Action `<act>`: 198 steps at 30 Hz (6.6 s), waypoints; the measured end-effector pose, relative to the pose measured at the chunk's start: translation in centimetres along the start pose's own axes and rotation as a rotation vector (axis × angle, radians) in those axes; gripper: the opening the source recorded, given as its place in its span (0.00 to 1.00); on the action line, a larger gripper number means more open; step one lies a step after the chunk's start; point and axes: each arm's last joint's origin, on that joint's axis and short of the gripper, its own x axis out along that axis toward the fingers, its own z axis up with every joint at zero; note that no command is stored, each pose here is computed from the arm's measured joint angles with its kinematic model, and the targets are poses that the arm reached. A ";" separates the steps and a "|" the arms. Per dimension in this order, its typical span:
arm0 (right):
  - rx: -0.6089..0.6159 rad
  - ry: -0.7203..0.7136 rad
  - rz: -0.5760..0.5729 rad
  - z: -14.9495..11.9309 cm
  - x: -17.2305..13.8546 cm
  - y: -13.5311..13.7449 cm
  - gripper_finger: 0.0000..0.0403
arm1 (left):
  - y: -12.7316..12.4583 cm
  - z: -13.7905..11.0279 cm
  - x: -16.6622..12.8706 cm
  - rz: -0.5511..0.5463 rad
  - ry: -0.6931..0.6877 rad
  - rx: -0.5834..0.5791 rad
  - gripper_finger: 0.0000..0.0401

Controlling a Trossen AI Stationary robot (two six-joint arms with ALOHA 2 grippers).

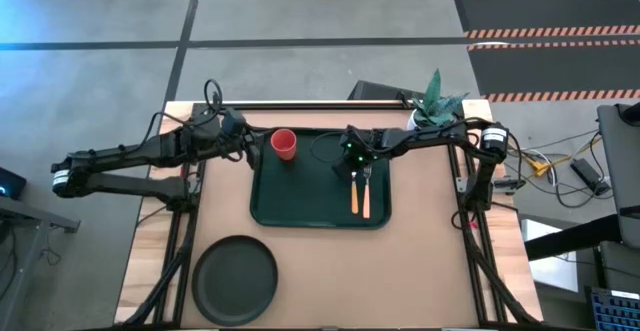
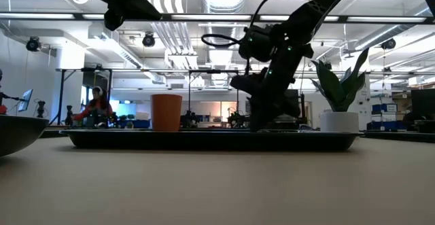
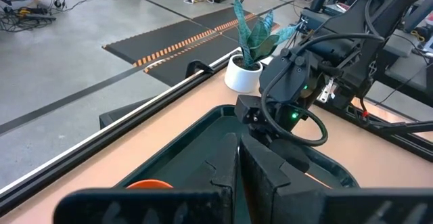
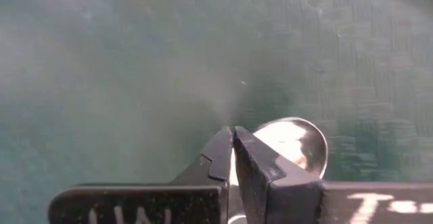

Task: Pick and place plate/cup/fork/spoon on tray
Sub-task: Adjust the utensils, then put the black plate on the black tray

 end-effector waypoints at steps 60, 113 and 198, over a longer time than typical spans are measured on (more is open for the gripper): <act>-0.534 -0.342 0.095 8.9 -28.8 11.4 0.02 | -5.3 -6.2 0.0 -0.577 0.775 -0.107 0.34; -0.587 -0.255 0.094 4.2 -34.0 10.3 0.02 | -7.0 -18.5 -1.0 0.032 1.534 0.028 0.33; -0.629 -0.306 -0.013 4.5 -34.1 10.0 0.02 | -8.3 -12.3 4.5 -0.046 0.655 -0.457 0.00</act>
